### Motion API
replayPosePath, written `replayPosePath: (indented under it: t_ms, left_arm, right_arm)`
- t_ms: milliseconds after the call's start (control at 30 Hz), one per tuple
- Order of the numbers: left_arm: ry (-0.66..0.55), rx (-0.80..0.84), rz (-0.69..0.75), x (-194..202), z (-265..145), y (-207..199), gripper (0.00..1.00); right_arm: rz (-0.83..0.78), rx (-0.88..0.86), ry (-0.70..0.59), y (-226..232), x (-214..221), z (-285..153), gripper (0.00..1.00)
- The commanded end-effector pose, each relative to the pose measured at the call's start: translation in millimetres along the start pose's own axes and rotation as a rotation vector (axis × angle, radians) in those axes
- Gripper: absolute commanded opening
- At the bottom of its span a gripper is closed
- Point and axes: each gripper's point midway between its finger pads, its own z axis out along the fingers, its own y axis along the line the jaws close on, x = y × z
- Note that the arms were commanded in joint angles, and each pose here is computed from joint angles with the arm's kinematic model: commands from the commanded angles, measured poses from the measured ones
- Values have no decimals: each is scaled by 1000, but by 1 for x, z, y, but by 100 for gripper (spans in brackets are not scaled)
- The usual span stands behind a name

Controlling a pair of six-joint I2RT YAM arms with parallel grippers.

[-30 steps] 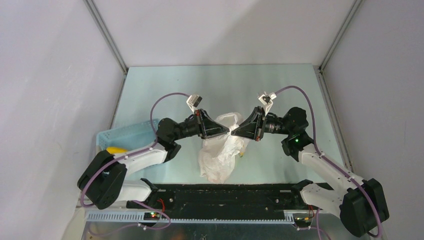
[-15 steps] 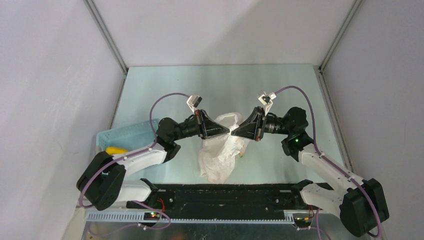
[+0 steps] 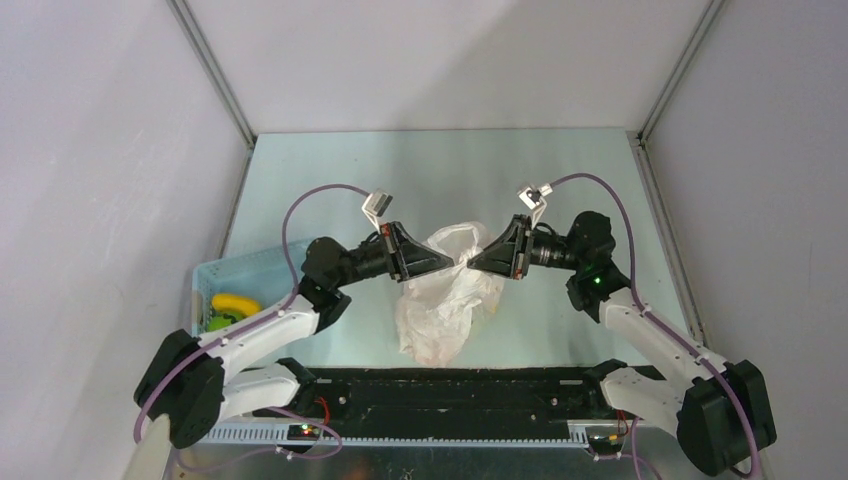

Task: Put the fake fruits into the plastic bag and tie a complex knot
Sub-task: Tie the plastic bag at the center of the board.

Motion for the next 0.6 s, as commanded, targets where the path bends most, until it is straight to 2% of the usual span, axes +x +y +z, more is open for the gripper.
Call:
replayPosePath:
  t_ms: [0,67,133,167,200,267,333,467,567]
  left_arm:
    - [-2,-27,81,-6,4,-1,0]
    - [13,-60,78,-5,4,7,0]
    - [29,-79,79,-3,5,12,8]
    - [40,-76,77,-2,6,12,18]
    - [51,-64,77,0,6,10,23]
    - [69,-39,80,1,8,4,43]
    - [98,-13,86,4,11,-3,54]
    - [158,18,95,13,19,-12,65]
    - [188,27,83,17,22,-11,69]
  right_arm:
    - [-10,26,-6,0,1,-3,13]
    - [-10,23,-9,0,0,-3,13]
    - [-14,8,-8,3,-1,-3,11]
    - [-19,2,-9,5,-2,-3,9]
    - [-27,-8,-13,7,-3,-2,6]
    - [-43,-22,-21,11,-6,-1,3]
    - [-52,-37,-30,16,-8,0,1]
    - [-66,-73,-42,24,-11,5,0]
    - [-76,-92,-51,29,-12,9,0]
